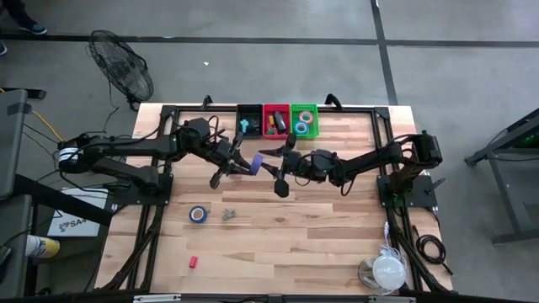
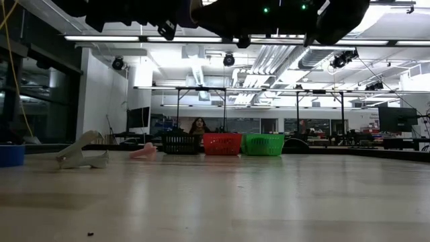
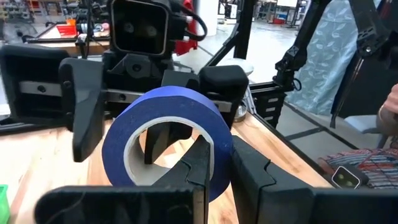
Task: Pick and place Stapler, Stapler remover, tape
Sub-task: Put the purple tape into the green bin
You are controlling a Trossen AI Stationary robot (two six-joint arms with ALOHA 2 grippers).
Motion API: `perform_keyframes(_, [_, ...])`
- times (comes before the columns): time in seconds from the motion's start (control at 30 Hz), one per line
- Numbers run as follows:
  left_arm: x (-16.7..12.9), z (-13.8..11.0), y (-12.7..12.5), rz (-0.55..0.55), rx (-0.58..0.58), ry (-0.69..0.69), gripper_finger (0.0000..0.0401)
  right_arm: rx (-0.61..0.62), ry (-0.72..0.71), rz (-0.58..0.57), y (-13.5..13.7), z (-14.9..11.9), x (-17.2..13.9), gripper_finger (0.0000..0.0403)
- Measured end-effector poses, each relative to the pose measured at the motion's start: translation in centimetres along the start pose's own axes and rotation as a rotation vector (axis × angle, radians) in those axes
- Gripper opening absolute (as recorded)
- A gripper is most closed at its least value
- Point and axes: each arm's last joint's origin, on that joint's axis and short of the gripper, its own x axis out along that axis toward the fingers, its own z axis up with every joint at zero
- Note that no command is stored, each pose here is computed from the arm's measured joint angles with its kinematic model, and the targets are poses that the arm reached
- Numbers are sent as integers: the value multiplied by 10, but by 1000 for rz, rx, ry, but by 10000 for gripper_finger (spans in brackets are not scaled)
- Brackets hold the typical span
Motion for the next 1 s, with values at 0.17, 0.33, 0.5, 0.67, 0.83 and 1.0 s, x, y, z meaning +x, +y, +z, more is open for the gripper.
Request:
perform_keyframes(0.17, [0,0,1,12,-18,-1,33,-2,5,-10,0,0,0,73])
perform_keyframes(0.33, [0,-2,0,10,-36,14,73,-7,3,18,-1,0,0,27])
perform_keyframes(0.5, [0,-2,0,10,-64,21,92,17,11,1,-3,-1,1,28])
perform_keyframes(0.67, [-2,-6,2,104,-80,62,107,10,53,-57,-4,-5,1,28])
perform_keyframes(0.83, [-10,-5,3,323,-47,116,139,2,151,-163,-9,-13,0,28])
perform_keyframes(1.0, [-21,-5,3,506,-42,171,161,19,274,-255,-27,-20,-2,28])
